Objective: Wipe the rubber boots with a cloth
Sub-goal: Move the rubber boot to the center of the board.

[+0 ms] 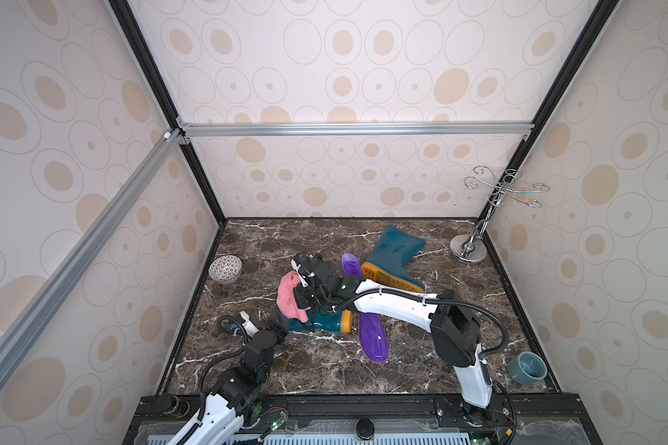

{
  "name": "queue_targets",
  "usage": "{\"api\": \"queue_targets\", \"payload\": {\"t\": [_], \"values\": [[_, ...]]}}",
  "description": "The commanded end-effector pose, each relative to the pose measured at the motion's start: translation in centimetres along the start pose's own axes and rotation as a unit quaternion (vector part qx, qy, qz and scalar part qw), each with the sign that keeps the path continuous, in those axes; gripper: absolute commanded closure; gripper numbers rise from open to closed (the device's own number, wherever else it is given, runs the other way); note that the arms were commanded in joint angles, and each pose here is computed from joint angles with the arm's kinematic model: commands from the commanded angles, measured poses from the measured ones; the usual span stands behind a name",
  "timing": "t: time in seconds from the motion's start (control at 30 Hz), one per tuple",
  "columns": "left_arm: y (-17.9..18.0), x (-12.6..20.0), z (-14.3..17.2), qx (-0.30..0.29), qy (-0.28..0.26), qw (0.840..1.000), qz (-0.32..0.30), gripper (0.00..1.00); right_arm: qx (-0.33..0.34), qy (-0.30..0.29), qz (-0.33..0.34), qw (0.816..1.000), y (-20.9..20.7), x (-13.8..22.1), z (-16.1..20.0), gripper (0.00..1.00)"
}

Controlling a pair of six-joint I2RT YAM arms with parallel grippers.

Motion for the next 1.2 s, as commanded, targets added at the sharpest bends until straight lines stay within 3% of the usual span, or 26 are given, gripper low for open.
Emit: {"api": "queue_targets", "payload": {"t": [0.0, 0.13, 0.3, 0.37, 0.63, 0.93, 1.07, 1.17], "values": [[1.8, -0.7, 1.5, -0.021, 0.036, 0.999, -0.031, 0.24, -0.020, -0.008, 0.032, 0.999, -0.3, -0.6, 0.6, 1.00], [2.4, -1.0, 2.4, 0.004, 0.066, 0.997, -0.042, 0.23, -0.032, -0.047, 0.077, 0.995, -1.5, 0.6, -0.1, 1.00], [3.6, -1.2, 2.8, 0.022, 0.057, 0.996, -0.064, 0.26, -0.045, -0.057, 0.109, 0.991, -2.1, 1.8, -0.9, 1.00], [3.6, -1.4, 2.9, 0.020, 0.060, 0.996, -0.059, 0.32, -0.040, -0.061, 0.103, 0.992, -1.9, 2.1, -1.2, 1.00], [3.5, -2.4, 2.7, 0.002, 0.075, 0.993, -0.088, 0.38, -0.018, -0.085, 0.076, 0.993, -1.1, 4.7, -3.1, 1.00], [2.8, -3.2, 2.1, 0.001, 0.065, 0.995, -0.075, 0.36, -0.018, -0.069, 0.053, 0.996, -0.8, 4.7, -2.4, 1.00], [2.8, -3.6, 2.4, -0.018, 0.083, 0.992, -0.097, 0.58, -0.025, -0.073, 0.059, 0.995, -1.0, 4.6, -2.2, 1.00], [2.9, -3.9, 2.6, -0.027, 0.094, 0.989, -0.113, 0.61, -0.025, -0.080, 0.052, 0.995, -0.8, 5.1, -2.6, 1.00]]}}
Point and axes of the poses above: each gripper's point midway between its finger pads, its own x axis back along the fingers, its own y axis along the line the jaws close on, z = x × y, the point moved 10 cm from there along x, back along the fingers, and after that the axes turned 5 degrees about x, right-handed, at the moved point
